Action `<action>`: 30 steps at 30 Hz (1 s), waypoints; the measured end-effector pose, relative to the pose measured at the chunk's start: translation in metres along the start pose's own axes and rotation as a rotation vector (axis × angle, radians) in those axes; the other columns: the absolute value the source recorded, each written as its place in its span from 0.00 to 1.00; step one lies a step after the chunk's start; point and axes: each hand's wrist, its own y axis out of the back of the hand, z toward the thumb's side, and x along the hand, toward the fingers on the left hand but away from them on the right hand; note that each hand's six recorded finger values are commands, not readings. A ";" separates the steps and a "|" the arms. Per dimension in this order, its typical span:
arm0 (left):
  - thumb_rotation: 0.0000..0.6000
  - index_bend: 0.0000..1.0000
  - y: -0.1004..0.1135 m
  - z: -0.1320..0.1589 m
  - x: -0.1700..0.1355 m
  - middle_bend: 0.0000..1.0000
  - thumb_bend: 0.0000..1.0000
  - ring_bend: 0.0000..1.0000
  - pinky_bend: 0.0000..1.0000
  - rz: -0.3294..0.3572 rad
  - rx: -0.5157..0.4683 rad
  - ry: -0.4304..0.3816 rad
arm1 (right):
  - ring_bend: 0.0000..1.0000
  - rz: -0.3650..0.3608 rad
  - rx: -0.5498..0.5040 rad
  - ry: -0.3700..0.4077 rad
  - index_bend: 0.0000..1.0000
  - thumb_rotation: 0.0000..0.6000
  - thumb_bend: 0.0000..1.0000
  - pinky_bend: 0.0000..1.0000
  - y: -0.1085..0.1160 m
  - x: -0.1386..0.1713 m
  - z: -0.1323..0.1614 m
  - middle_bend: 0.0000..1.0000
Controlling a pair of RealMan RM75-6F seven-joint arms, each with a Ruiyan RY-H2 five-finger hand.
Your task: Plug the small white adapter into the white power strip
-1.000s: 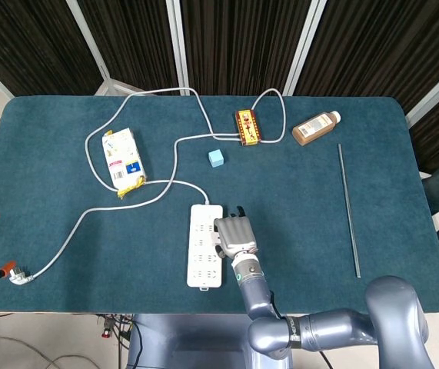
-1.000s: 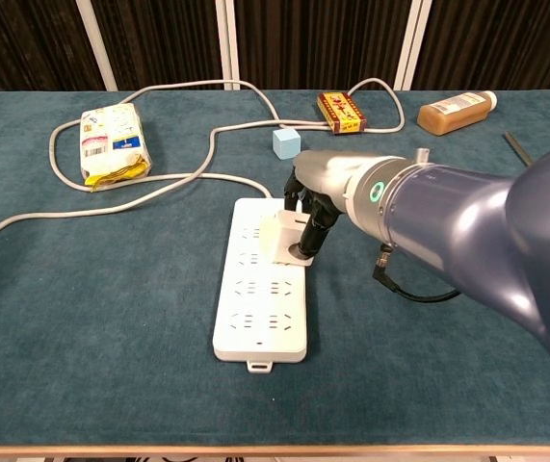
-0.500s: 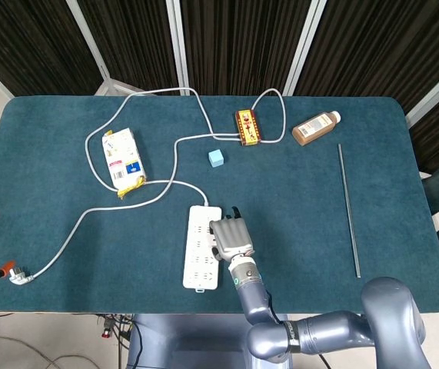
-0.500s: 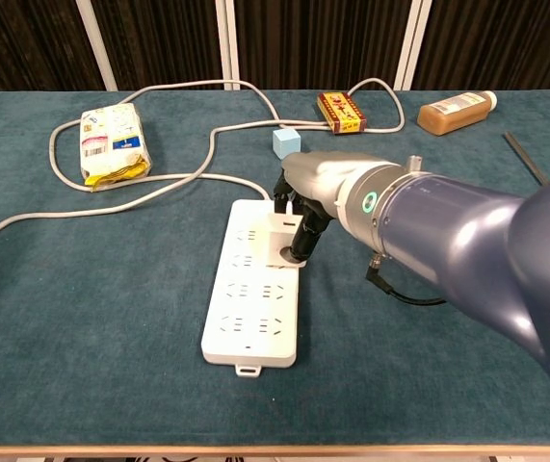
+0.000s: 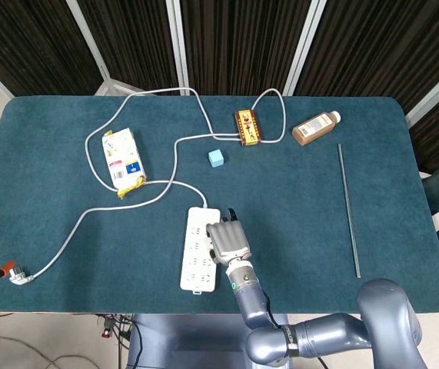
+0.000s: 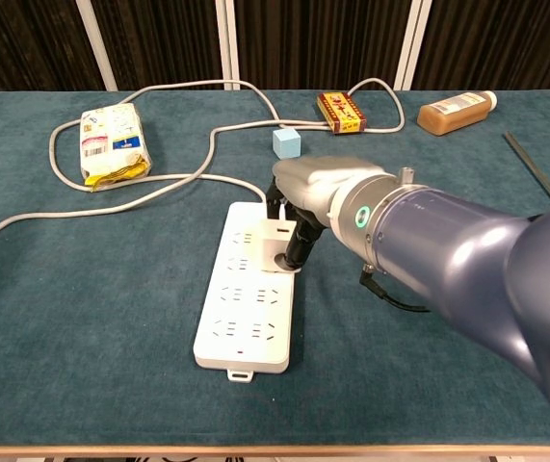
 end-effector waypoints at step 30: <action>1.00 0.18 0.000 -0.001 0.001 0.00 0.08 0.00 0.00 0.002 0.000 0.004 | 0.25 0.014 0.059 0.023 0.45 1.00 0.51 0.09 -0.008 -0.001 0.008 0.41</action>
